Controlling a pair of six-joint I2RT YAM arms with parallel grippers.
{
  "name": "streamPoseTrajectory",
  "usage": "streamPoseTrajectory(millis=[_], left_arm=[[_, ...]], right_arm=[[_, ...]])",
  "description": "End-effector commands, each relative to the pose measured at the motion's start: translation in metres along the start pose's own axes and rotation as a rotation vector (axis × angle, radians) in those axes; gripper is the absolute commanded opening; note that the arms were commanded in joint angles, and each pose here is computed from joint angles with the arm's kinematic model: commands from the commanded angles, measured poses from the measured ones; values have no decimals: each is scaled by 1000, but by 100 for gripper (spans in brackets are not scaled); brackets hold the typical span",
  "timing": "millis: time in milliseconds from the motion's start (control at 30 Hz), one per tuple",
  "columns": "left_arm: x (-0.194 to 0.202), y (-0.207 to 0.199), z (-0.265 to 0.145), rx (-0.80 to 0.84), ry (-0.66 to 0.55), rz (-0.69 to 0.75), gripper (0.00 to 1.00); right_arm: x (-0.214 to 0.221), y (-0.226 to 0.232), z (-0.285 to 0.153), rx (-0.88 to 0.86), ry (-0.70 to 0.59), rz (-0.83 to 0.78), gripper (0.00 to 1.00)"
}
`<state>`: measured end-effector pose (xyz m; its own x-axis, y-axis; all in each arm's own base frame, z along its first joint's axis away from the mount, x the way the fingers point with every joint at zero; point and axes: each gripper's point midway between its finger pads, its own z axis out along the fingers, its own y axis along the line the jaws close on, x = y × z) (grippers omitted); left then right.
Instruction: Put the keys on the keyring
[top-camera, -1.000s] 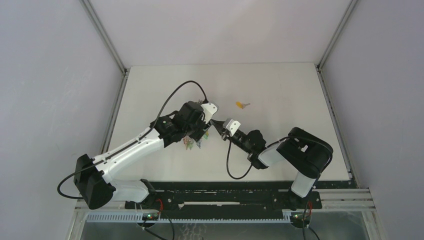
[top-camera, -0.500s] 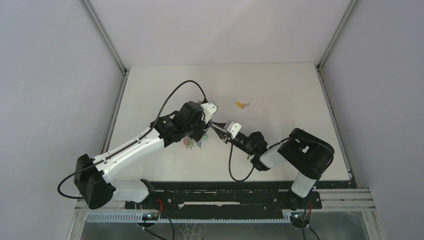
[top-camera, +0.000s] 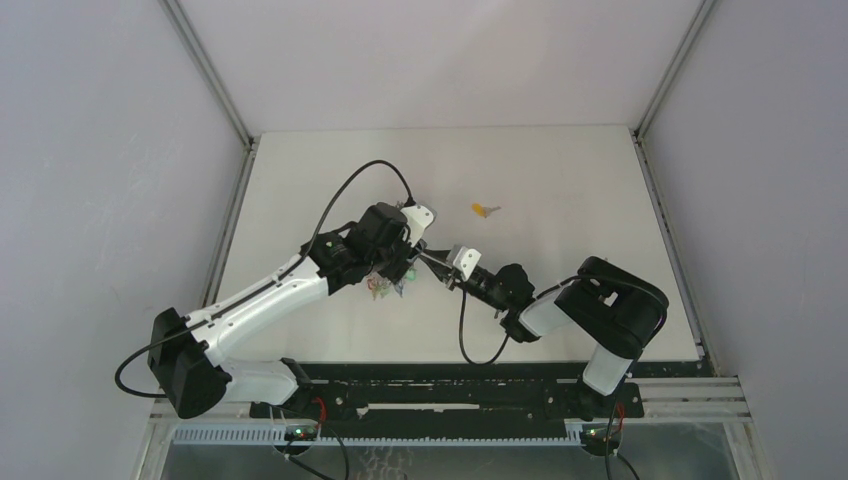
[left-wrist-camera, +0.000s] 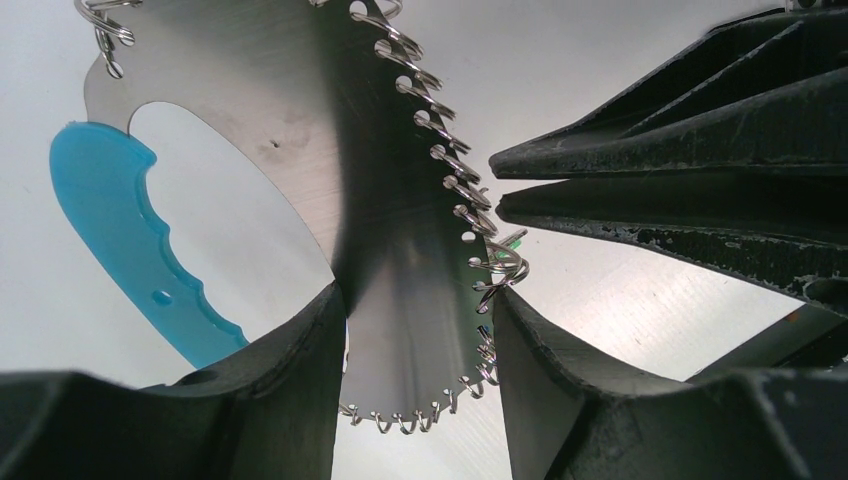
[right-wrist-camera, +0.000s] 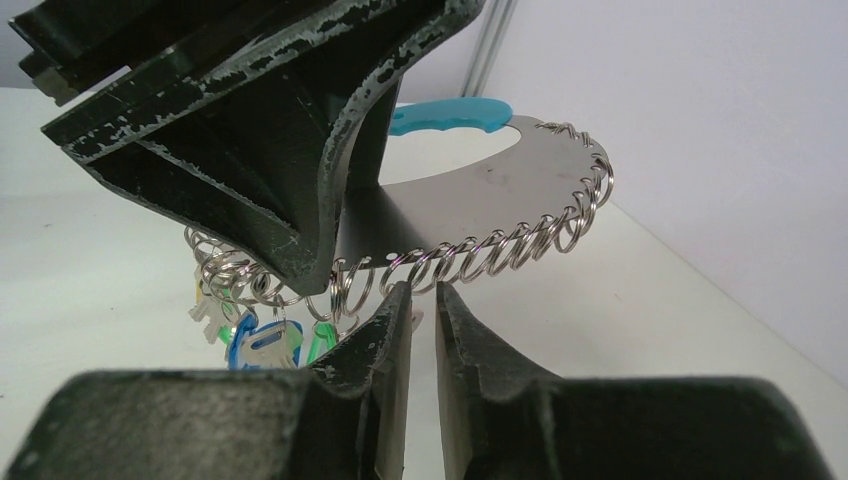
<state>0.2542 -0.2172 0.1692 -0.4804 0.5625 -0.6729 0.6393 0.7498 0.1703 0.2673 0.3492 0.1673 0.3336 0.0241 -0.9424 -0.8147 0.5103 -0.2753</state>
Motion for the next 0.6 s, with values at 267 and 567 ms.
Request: streamPoseTrajectory(millis=[267,567], left_arm=[[-53,-2,-22,34,-169,-36,9],[-52,-4,-22,41,-163,-34,9]], right_arm=[[-24,-9,12,49,-73,-9,14],[-22,-17,12,101,-59,-21,14]])
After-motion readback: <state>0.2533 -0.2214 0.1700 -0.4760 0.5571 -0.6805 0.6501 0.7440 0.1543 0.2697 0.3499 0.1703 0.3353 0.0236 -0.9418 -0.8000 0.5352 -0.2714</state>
